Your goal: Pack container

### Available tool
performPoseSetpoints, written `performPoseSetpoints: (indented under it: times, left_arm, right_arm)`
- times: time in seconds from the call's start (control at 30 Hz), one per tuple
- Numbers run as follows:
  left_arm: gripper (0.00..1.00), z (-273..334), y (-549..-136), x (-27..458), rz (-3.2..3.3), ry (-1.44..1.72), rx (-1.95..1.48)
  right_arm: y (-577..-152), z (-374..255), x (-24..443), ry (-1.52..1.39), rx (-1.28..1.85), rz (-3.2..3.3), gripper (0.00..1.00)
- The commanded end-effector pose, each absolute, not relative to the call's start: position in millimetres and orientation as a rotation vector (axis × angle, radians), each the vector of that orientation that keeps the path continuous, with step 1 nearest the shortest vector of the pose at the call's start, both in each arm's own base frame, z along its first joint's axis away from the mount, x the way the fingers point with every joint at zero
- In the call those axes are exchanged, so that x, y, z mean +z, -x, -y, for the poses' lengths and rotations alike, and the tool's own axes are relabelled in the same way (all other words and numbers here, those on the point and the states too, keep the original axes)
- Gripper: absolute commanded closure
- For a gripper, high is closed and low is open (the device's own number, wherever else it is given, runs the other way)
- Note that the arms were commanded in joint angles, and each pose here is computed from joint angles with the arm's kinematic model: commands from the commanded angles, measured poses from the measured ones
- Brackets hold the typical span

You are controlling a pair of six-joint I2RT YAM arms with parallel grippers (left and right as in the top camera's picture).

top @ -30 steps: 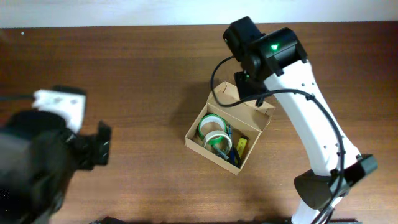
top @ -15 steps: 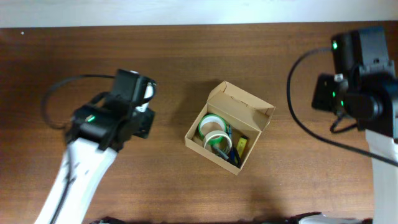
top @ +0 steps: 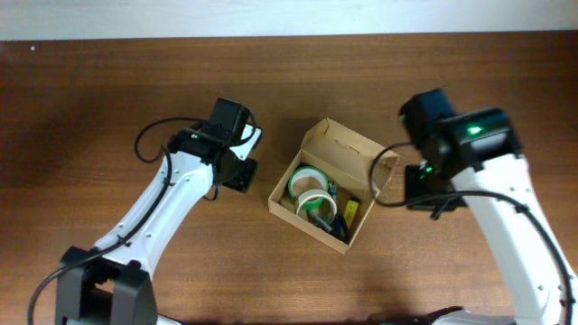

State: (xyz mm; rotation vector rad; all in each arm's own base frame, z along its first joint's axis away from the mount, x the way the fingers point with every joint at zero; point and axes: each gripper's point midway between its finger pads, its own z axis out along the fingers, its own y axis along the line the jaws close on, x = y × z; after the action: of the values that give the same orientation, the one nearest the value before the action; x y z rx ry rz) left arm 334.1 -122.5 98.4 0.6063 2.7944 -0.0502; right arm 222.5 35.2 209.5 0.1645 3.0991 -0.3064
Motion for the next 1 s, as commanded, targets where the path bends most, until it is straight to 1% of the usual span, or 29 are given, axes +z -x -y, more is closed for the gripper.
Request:
performPoseSetpoints:
  times: [0.0,0.33,0.73,0.97]
  left_arm:
    - [0.98,128.5,-336.1,91.5,-2.792,-0.657,-0.093]
    - [0.98,134.7,-339.7,90.2,-2.774,-0.671,-0.131]
    - [0.98,141.7,-342.0,80.2,-2.774,-0.699,-0.176]
    - [0.98,150.1,-337.7,64.2,-2.808,-0.741,-0.248]
  right_arm:
    - [-210.5,-61.1,197.5,-0.146,-0.217,-3.140,0.96]
    - [-183.7,-114.5,141.2,-0.044,-0.096,-3.228,0.96]
    - [-164.9,-110.4,98.3,-0.035,-0.159,-3.279,0.96]
    - [-170.7,-114.3,83.1,-0.034,-0.121,-3.249,0.96]
